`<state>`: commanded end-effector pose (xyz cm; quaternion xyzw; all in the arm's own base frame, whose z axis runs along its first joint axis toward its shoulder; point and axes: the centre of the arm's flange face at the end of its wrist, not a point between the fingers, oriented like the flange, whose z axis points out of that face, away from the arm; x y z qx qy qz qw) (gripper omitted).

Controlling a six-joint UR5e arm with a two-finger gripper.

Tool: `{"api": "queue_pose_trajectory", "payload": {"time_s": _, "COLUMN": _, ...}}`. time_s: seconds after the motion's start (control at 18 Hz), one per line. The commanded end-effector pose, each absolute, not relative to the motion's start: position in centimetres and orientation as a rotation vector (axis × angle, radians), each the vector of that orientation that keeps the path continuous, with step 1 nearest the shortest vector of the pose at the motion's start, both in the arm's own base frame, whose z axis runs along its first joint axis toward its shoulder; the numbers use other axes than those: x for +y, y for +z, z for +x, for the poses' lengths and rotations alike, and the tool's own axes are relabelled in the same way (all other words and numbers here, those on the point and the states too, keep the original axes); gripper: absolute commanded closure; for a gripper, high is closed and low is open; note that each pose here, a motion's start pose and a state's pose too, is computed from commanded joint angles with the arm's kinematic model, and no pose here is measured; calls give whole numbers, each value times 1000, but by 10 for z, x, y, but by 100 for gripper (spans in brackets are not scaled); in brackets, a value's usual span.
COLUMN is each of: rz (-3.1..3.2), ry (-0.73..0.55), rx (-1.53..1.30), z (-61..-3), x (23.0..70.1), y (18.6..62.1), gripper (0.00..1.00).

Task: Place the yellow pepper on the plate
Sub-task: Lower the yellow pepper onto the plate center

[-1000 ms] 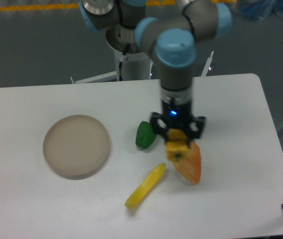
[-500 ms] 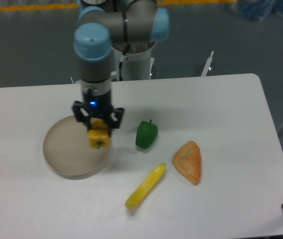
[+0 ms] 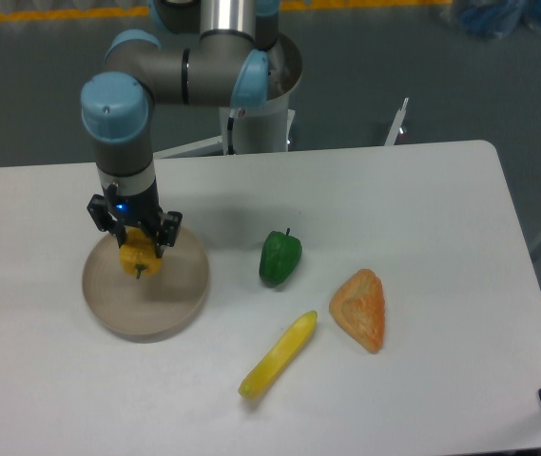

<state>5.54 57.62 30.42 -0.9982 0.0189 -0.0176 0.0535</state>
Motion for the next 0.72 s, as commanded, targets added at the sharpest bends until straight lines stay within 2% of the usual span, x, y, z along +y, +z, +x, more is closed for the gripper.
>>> {"api": "queue_pose_trajectory", "payload": {"time_s": 0.33, "rz": -3070, "ry": -63, "rx": 57, "z": 55, "x": 582, "y": 282, "gripper": 62}}
{"api": "queue_pose_trajectory", "payload": {"time_s": 0.61, "rz": -3062, "ry": -60, "rx": 80, "z": 54, "x": 583, "y": 284, "gripper": 62}}
{"api": "queue_pose_trajectory", "payload": {"time_s": 0.72, "rz": -3058, "ry": -35, "rx": 180, "z": 53, "x": 584, "y": 284, "gripper": 62}}
